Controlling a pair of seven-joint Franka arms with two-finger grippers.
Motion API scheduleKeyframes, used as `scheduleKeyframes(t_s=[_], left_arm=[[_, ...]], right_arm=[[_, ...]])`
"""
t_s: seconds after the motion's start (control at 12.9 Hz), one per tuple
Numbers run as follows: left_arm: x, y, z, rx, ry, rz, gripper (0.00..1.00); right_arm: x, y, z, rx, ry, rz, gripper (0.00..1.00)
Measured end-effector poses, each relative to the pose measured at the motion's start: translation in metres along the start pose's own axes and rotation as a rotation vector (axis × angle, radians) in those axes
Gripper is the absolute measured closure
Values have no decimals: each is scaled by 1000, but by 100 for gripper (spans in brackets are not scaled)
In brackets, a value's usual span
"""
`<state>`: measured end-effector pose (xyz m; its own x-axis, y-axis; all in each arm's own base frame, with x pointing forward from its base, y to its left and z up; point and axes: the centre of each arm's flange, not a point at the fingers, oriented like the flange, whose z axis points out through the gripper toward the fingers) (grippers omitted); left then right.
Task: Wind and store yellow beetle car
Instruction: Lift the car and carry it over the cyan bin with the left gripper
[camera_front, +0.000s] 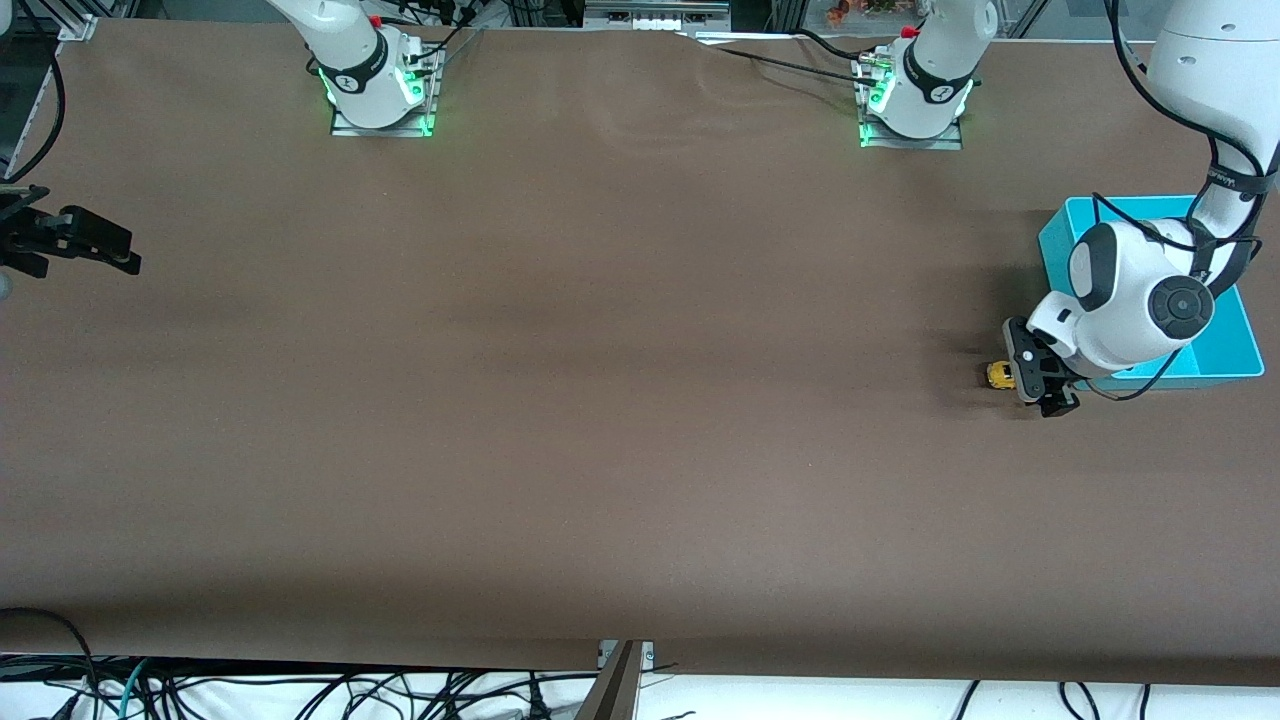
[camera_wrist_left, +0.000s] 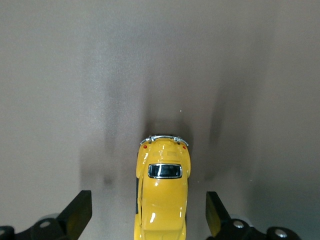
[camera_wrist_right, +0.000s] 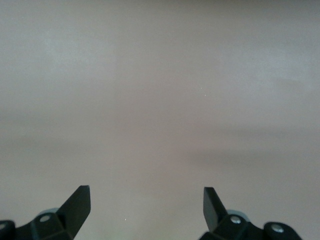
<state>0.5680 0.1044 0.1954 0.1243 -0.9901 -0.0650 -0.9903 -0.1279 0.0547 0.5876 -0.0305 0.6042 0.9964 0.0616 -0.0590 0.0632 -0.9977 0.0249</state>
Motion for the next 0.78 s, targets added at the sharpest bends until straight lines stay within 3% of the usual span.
scheduleKeyframes(t_s=[0.23, 0.54, 0.78], left_arm=[[0, 0, 6, -3, 3, -1, 7], [0, -1, 2, 4, 2, 2, 56], [-1, -14, -25, 59, -2, 3, 57]], right_arm=[[-1, 0, 6, 2, -14, 0, 0], [-1, -1, 8, 3, -20, 1, 0], [-1, 0, 8, 3, -21, 4, 0]])
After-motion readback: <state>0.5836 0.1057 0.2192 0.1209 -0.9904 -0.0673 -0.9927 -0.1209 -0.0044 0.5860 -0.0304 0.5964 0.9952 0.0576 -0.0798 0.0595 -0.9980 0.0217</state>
